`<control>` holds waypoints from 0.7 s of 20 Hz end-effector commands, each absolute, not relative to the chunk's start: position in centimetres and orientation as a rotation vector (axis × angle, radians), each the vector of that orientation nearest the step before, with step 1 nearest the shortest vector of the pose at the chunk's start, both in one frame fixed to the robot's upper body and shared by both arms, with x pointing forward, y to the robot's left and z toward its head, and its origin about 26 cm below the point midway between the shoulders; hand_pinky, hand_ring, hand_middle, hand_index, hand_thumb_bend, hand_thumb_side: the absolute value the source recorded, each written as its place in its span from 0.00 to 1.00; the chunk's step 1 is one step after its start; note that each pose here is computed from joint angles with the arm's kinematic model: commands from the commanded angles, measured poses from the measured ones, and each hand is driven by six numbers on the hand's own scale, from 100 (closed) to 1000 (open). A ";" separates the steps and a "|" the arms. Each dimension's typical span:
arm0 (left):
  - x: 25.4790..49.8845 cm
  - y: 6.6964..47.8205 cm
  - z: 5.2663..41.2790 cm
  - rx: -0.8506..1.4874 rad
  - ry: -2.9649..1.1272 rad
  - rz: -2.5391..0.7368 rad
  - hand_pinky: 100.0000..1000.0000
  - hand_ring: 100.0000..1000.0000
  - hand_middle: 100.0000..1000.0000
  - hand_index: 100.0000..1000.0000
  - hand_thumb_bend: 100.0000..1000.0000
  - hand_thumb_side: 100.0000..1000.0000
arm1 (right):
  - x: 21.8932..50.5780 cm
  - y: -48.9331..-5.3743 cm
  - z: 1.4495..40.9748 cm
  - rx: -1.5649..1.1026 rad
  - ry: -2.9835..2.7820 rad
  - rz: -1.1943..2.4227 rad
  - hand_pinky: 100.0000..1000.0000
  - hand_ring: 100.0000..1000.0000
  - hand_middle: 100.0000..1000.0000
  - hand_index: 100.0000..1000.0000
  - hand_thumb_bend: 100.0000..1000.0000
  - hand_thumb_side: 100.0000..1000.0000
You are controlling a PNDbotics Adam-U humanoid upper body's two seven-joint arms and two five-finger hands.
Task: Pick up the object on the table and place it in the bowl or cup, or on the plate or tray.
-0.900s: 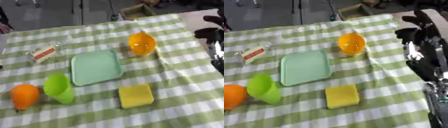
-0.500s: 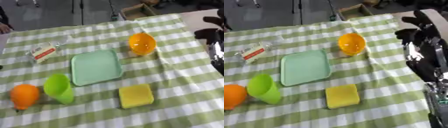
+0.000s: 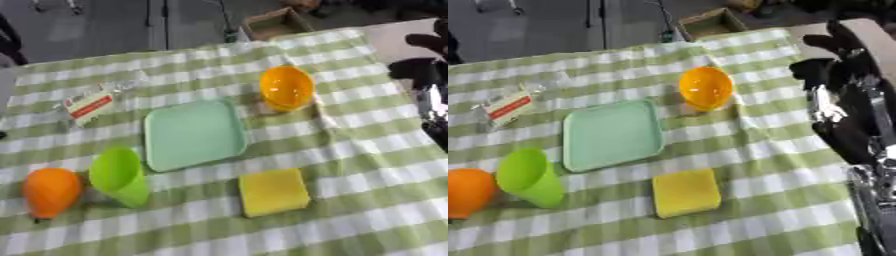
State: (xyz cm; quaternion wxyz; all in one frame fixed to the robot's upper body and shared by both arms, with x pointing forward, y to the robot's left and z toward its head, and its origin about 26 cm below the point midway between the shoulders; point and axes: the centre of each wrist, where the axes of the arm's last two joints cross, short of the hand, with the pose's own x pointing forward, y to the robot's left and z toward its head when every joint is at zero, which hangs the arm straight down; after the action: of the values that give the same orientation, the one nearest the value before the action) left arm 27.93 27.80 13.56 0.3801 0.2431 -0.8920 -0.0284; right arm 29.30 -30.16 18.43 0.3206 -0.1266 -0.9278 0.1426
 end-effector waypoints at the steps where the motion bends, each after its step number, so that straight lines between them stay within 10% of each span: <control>1: 27.4 29.2 14.2 0.713 -2.249 -0.176 0.59 0.97 0.86 0.89 0.29 0.72 | 29.0 -30.1 19.4 -0.339 -2.466 0.398 0.67 0.66 0.82 1.00 0.00 0.41; 14: 24.1 34.0 11.6 1.148 -1.531 -0.843 0.65 0.91 0.81 0.91 0.45 0.62 | 29.0 -30.2 19.3 -0.350 -2.455 0.403 0.67 0.66 0.82 1.00 0.00 0.43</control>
State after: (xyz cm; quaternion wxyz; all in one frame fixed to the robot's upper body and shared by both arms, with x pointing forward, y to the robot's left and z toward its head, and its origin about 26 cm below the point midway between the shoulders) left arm 24.31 33.84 10.90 0.5086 0.4556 -0.6463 -0.3408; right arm 29.28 -30.18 18.39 0.3256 -0.1280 -0.9259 0.1424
